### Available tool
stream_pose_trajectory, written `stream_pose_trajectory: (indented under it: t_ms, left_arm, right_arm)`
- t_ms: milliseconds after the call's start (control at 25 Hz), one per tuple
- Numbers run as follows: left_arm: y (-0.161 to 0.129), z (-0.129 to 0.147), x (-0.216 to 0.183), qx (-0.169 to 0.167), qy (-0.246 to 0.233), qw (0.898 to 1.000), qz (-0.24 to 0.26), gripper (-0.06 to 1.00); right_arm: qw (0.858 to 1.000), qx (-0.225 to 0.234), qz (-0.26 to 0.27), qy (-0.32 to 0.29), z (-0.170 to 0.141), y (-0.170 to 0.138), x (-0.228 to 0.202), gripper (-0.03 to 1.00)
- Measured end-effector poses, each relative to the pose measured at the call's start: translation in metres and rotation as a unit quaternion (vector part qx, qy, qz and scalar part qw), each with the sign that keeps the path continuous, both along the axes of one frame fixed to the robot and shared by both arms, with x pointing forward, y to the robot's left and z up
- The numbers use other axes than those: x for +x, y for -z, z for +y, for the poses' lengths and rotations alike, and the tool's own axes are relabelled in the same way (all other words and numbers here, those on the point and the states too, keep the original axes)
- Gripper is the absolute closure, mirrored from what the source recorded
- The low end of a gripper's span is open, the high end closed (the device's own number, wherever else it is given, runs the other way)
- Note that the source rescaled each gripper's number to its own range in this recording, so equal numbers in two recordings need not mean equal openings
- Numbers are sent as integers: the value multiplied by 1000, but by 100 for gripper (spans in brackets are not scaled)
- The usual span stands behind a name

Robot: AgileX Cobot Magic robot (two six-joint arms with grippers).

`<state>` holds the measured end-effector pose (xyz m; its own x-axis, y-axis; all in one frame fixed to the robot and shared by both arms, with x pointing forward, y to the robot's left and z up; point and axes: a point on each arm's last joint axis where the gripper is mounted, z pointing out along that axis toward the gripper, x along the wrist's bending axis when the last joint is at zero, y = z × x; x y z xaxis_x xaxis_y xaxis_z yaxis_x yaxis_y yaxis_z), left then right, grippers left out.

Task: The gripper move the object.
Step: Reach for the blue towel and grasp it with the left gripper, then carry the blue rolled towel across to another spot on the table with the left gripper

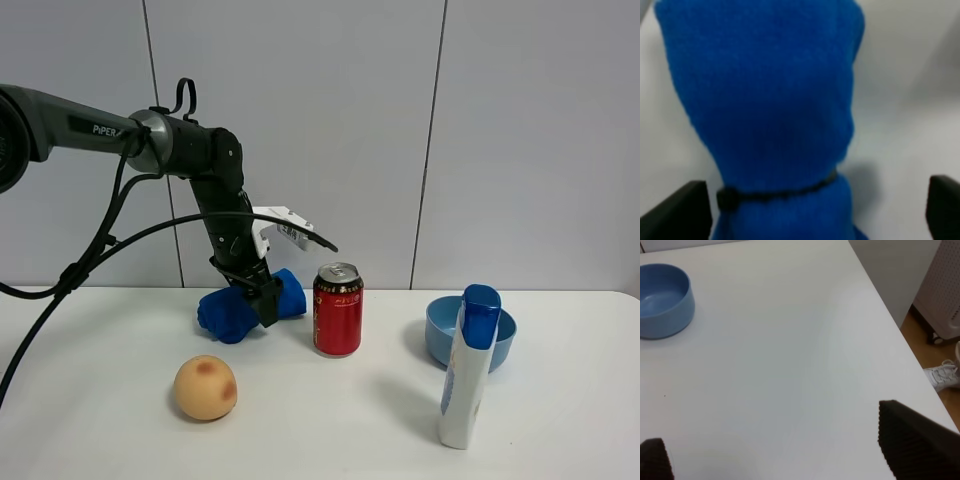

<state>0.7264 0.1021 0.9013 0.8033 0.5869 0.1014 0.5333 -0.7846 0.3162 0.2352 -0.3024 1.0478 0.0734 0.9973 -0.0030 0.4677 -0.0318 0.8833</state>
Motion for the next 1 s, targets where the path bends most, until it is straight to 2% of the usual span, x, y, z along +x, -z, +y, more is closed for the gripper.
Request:
stream_pose_trajectory:
  t_ms: [280, 400, 560, 720, 760, 880, 1000]
  left_arm:
    - [5, -1, 4, -6, -2, 1000, -15, -5]
    - [5, -1, 4, 0, 1, 1000, -20, 0]
    - [5, -2, 4, 16, 10, 999, -27, 31]
    - [5, -9, 0, 19, 20, 999, -25, 84]
    - [5, -12, -1, 21, 23, 999, -24, 93]
    - [2, -18, -6, 28, 34, 999, -19, 94]
    - [-13, -22, -12, 36, 34, 999, -17, 94]
  right_arm:
    - [1000, 0, 0, 0, 0, 0, 0, -3]
    - [1000, 0, 0, 0, 0, 0, 0, -3]
    - [1000, 0, 0, 0, 0, 0, 0, -3]
    - [1000, 0, 0, 0, 0, 0, 0, -3]
    - [1000, 0, 0, 0, 0, 0, 0, -3]
    - [1000, 0, 0, 0, 0, 0, 0, -3]
    - [1000, 0, 0, 0, 0, 0, 0, -3]
